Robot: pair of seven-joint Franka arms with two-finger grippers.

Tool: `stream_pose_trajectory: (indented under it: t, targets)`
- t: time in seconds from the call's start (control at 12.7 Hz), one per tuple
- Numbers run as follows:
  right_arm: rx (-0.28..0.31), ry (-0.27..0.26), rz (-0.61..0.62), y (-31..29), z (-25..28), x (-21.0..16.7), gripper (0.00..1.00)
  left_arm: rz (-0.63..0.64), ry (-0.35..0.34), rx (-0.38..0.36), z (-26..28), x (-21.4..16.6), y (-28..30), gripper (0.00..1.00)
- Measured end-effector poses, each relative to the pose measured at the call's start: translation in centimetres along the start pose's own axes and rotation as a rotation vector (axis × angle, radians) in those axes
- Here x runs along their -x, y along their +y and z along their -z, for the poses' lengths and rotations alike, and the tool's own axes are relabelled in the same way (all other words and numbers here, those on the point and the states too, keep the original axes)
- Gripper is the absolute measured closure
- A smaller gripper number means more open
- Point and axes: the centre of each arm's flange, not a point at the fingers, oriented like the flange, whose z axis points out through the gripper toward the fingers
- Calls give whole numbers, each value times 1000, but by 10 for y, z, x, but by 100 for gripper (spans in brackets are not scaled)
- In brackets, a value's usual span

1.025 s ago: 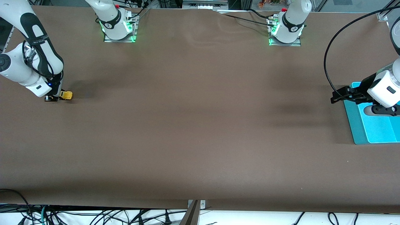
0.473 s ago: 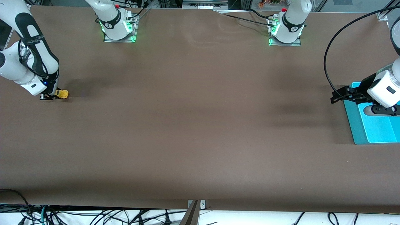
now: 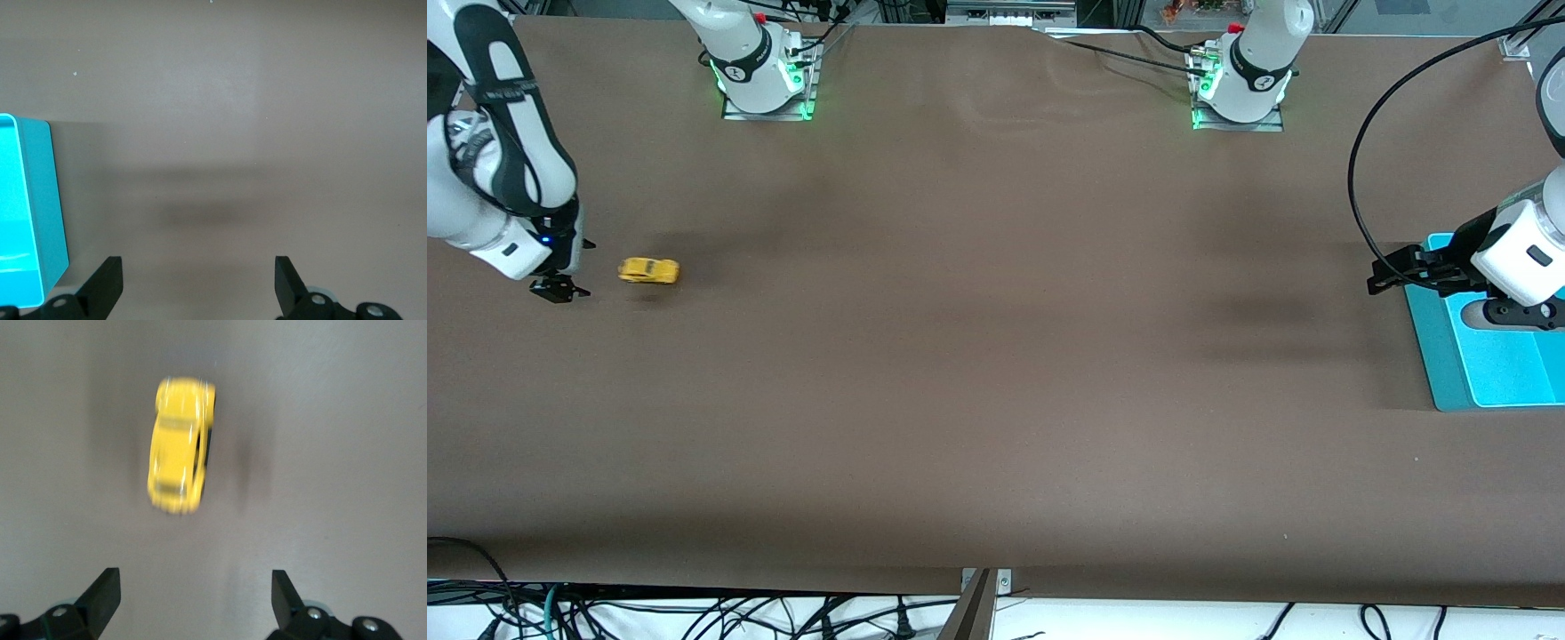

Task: Wind and store yellow beetle car
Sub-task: 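Draw the right gripper back while the car rolls across the table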

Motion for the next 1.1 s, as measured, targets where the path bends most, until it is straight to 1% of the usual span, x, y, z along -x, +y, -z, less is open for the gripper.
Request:
stream_pose_trajectory:
  t: [0.16, 0.24, 0.39, 0.55, 0.79, 1.1]
  targets:
    - [-17, 9, -27, 8, 11, -11, 0, 0, 0, 0, 0, 0, 0, 0]
    - [-34, 15, -59, 12, 13, -19, 0, 0, 0, 0, 0, 0, 0, 0]
    - [-76, 27, -144, 32, 30, -47, 0, 0, 0, 0, 0, 0, 0, 0]
    - [-68, 14, -241, 60, 54, -90, 0, 0, 0, 0, 0, 0, 0, 0]
    - [-50, -10, -437, 90, 75, -165, 0, 1, 0, 0, 0, 0, 0, 0]
    - [-72, -46, -707, 112, 124, -252, 0, 4, 0, 0, 0, 0, -2, 0]
